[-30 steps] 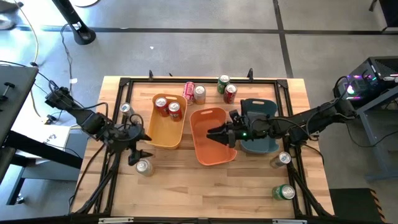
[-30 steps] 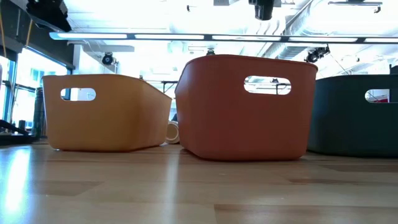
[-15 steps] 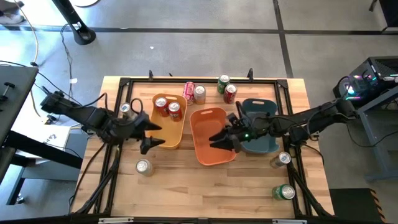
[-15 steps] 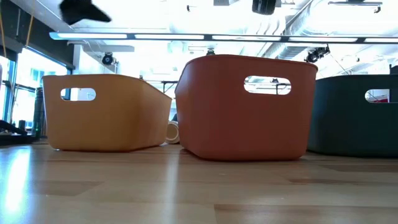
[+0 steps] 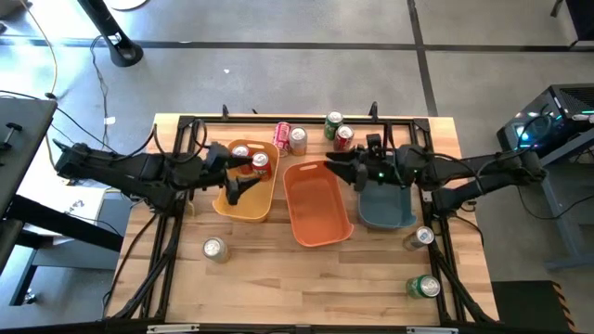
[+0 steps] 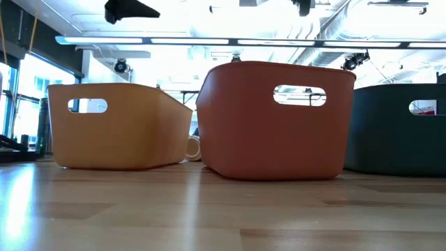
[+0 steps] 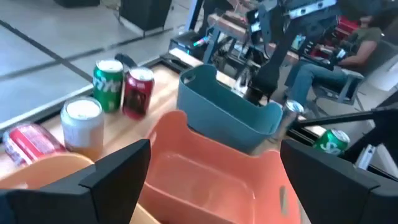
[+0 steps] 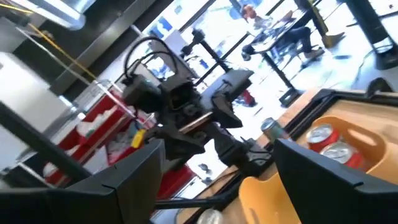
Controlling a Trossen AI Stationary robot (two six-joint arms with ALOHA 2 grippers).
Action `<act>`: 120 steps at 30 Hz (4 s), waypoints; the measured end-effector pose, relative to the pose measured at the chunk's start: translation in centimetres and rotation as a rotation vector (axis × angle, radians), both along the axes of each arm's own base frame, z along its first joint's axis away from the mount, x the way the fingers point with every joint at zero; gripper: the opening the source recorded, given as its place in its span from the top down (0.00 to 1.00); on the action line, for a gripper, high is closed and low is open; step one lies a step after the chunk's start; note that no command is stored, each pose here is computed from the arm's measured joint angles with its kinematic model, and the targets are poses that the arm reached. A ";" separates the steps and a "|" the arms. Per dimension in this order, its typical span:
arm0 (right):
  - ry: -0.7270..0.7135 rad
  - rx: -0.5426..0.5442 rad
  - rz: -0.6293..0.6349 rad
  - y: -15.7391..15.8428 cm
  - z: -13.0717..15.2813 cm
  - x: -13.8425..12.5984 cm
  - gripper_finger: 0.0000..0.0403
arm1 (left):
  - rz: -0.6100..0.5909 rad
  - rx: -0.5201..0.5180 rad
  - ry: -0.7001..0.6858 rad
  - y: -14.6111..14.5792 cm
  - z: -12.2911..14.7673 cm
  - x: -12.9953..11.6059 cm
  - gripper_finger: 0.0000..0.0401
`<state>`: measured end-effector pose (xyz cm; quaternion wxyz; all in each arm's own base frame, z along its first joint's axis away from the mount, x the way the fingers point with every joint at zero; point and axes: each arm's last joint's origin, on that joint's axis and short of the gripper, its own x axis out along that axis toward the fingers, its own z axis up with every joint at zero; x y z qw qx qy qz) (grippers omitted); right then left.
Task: Sort soda cans
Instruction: Put the bottom green soda can into the yellow bin
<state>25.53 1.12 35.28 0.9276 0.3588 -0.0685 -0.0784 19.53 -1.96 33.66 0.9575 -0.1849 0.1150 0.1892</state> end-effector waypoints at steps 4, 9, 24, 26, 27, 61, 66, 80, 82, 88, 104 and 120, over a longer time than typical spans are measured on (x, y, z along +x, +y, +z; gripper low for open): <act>0.056 -0.003 -0.056 -0.3 -0.8 0.4 0.27 | -0.018 0.038 0.008 0.4 0.1 0.1 0.13; 0.085 0.023 -0.072 -0.4 -1.3 0.6 0.27 | -0.030 0.035 0.048 0.7 -0.3 0.0 0.13; 0.139 0.007 -0.076 -0.4 -1.8 0.6 0.27 | -0.010 0.033 0.060 1.3 -0.4 0.1 0.13; 0.164 0.005 -0.076 -0.4 -2.0 0.6 0.27 | -0.011 0.038 0.062 1.4 -0.4 0.1 0.13; 0.172 0.004 -0.076 -0.4 -2.1 0.6 0.27 | -0.007 0.040 0.062 1.4 -0.4 0.0 0.13; 0.328 0.029 -0.077 -0.4 -3.7 0.3 0.27 | 0.068 0.033 0.053 1.5 -0.4 0.0 0.13; 0.328 0.031 -0.077 -0.4 -3.7 0.3 0.27 | 0.068 0.033 0.054 1.5 -0.4 0.0 0.13; 0.324 0.049 -0.079 -0.4 -3.7 0.3 0.27 | 0.069 0.034 0.055 1.5 -0.4 0.0 0.13; 0.324 0.049 -0.079 -0.4 -3.7 0.3 0.27 | 0.069 0.034 0.057 1.5 -0.4 0.0 0.13; 0.301 0.113 -0.002 0.0 -3.6 0.5 0.27 | 0.070 0.030 0.083 1.6 -0.7 -0.1 0.13; 0.747 0.812 0.667 18.0 -7.0 -5.5 0.27 | 0.037 -0.071 0.057 1.4 -0.7 0.0 0.13; 1.479 0.932 0.153 19.3 -5.0 -14.0 0.27 | -0.009 -0.099 0.032 1.2 -0.5 0.1 0.13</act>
